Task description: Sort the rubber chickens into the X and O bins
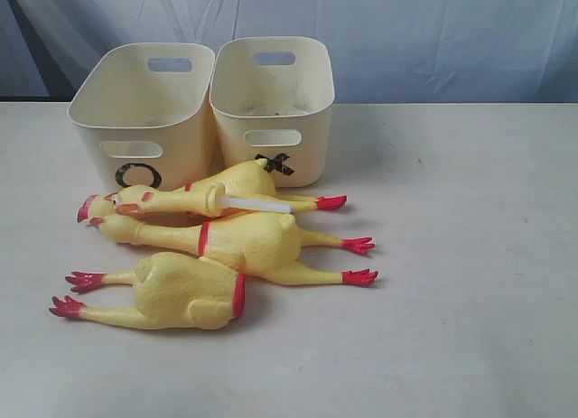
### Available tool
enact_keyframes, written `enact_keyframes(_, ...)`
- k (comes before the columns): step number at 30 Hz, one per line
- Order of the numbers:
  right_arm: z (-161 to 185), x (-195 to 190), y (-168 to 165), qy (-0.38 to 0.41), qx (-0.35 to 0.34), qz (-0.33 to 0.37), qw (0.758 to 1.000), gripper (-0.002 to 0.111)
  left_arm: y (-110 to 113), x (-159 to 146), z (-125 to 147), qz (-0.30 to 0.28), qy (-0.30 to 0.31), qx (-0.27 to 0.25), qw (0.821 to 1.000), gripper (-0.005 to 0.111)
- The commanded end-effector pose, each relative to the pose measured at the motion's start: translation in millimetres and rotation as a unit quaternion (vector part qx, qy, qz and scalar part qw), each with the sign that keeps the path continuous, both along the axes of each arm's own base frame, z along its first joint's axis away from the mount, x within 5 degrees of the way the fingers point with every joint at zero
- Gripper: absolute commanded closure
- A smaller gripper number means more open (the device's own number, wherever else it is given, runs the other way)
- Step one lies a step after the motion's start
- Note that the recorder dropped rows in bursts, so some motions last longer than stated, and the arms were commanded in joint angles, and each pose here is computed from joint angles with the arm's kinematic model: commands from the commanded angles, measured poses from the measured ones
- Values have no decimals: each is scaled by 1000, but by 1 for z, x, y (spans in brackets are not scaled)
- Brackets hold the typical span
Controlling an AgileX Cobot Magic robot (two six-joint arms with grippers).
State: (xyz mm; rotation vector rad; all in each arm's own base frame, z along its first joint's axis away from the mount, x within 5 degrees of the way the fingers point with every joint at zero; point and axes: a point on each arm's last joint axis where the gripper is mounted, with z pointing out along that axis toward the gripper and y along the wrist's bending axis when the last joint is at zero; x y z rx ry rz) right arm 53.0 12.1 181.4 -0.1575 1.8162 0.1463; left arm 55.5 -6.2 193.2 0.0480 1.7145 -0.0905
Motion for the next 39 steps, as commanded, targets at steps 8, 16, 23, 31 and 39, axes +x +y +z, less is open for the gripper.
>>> enact_keyframes(8, 3, 0, 0, -10, 2, -3, 1000, 108, 0, 0, 0, 1, -4, -4, 1000, 107)
enact_keyframes(16, 3, 0, 0, -11, 2, -3, 1000, 108, 0, 0, 0, 1, -4, -4, 1000, 107)
enact_keyframes(23, 3, 0, 0, -11, 2, -3, 1000, 108, 0, 0, -1, 0, 2, -3, 1000, 107)
enact_keyframes(31, 3, 0, 0, -9, 2, -3, 1000, 108, 0, 0, -1, 0, 2, -3, 1000, 107)
enact_keyframes(39, 3, 0, 0, -9, 2, -3, 1000, 108, 0, 0, -1, 0, 2, -3, 1000, 107)
